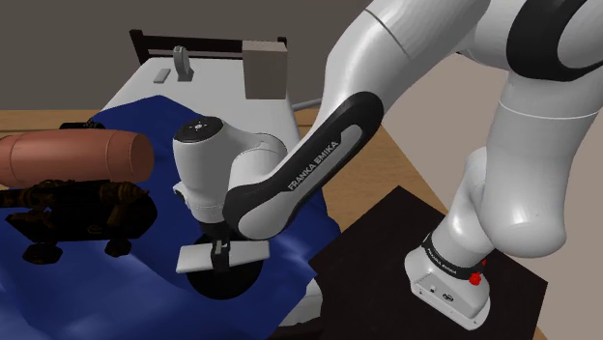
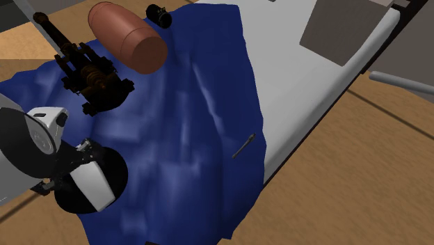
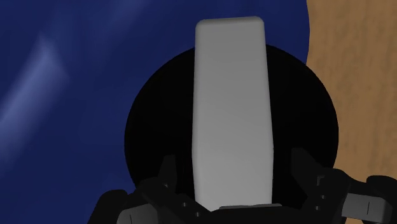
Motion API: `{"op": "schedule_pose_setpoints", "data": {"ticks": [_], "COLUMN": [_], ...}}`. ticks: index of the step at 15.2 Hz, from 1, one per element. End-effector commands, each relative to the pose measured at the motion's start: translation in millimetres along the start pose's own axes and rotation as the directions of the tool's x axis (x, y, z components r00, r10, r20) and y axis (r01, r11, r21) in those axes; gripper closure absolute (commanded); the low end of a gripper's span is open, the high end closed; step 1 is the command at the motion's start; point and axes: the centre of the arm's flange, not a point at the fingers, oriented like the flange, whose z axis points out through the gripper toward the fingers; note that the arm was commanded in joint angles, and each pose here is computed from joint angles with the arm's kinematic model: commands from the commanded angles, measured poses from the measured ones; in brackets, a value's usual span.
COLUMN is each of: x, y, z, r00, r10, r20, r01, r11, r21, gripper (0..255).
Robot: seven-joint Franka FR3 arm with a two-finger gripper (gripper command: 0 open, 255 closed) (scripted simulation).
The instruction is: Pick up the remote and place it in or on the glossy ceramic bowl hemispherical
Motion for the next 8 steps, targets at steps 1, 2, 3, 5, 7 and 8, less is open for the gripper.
{"op": "schedule_pose_setpoints", "data": {"ticks": [1,2,3,5,7,8], "x": [-0.7,-0.7,-0.7,-0.7,-0.7,-0.7], "y": [-1.9,-1.9,-1.9,-1.9,-1.9,-1.9], "z": [-24.0,-34.4,-34.4,-34.4,-34.4,-34.4], "r00": [1.000,1.000,1.000,1.000,1.000,1.000], "r10": [0.000,0.000,0.000,0.000,0.000,0.000], "r20": [0.001,0.001,0.001,0.001,0.001,0.001], "r01": [0.000,0.000,0.000,0.000,0.000,0.000], "r11": [1.000,1.000,1.000,1.000,1.000,1.000], "r21": [0.000,0.000,0.000,0.000,0.000,0.000], "gripper": [0,0,0,0,0,0]}}
